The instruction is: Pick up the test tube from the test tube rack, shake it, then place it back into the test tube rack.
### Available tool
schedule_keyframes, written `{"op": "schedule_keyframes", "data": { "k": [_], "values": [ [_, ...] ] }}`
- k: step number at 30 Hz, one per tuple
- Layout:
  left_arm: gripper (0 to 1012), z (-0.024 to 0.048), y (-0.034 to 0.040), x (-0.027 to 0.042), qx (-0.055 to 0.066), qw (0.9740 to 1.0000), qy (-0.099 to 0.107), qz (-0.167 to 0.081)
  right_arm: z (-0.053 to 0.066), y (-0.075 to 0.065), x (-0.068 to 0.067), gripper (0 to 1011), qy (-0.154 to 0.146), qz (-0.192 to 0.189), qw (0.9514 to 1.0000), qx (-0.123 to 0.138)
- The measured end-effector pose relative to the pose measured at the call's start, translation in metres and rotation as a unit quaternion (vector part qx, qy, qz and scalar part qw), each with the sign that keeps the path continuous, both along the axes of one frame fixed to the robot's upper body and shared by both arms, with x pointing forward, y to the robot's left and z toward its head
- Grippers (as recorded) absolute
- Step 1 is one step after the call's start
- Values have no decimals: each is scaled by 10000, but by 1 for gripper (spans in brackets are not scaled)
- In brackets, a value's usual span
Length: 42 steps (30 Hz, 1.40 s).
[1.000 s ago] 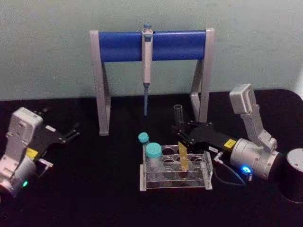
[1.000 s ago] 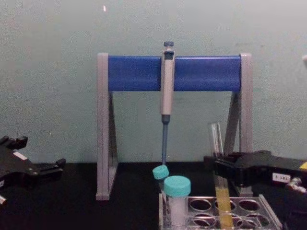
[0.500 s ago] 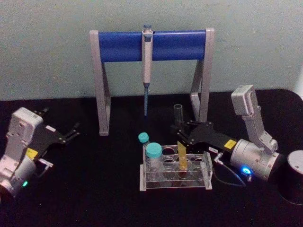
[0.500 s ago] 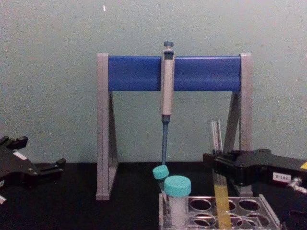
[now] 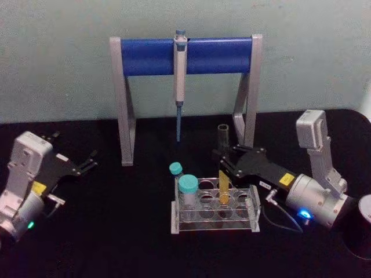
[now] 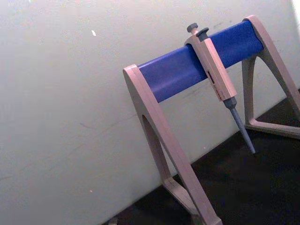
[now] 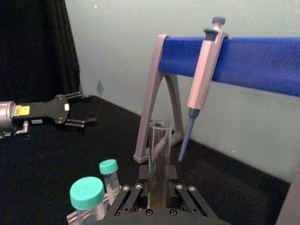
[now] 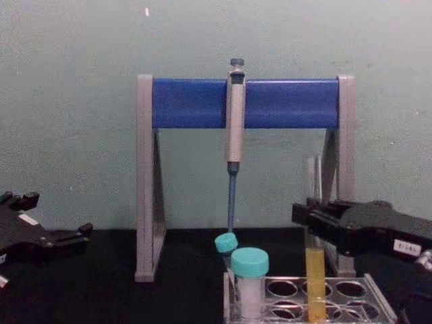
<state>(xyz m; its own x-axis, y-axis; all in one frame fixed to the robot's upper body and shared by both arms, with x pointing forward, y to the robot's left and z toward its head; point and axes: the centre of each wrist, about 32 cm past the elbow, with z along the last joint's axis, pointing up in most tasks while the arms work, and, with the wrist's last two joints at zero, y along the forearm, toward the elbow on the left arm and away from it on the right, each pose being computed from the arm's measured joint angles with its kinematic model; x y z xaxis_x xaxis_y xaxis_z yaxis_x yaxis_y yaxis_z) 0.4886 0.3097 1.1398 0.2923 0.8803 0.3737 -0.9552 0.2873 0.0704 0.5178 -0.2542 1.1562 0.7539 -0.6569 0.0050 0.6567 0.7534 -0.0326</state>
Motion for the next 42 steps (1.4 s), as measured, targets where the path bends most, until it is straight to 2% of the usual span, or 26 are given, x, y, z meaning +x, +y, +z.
{"op": "schedule_keyframes", "data": {
  "k": [13, 24, 31, 42],
  "values": [
    [1010, 0, 0, 0, 0, 10000, 0, 0, 33, -21, -92, 230, -335, -74, 9992, 184],
    [1010, 0, 0, 0, 0, 10000, 0, 0, 221, -17, -112, 229, -722, -74, 9968, 327],
    [1009, 0, 0, 0, 0, 10000, 0, 0, 314, 10, -66, 230, -922, -77, 9950, 374],
    [1009, 0, 0, 0, 0, 10000, 0, 0, 336, 60, 62, 230, -1031, -117, 9935, 464]
  ]
}}
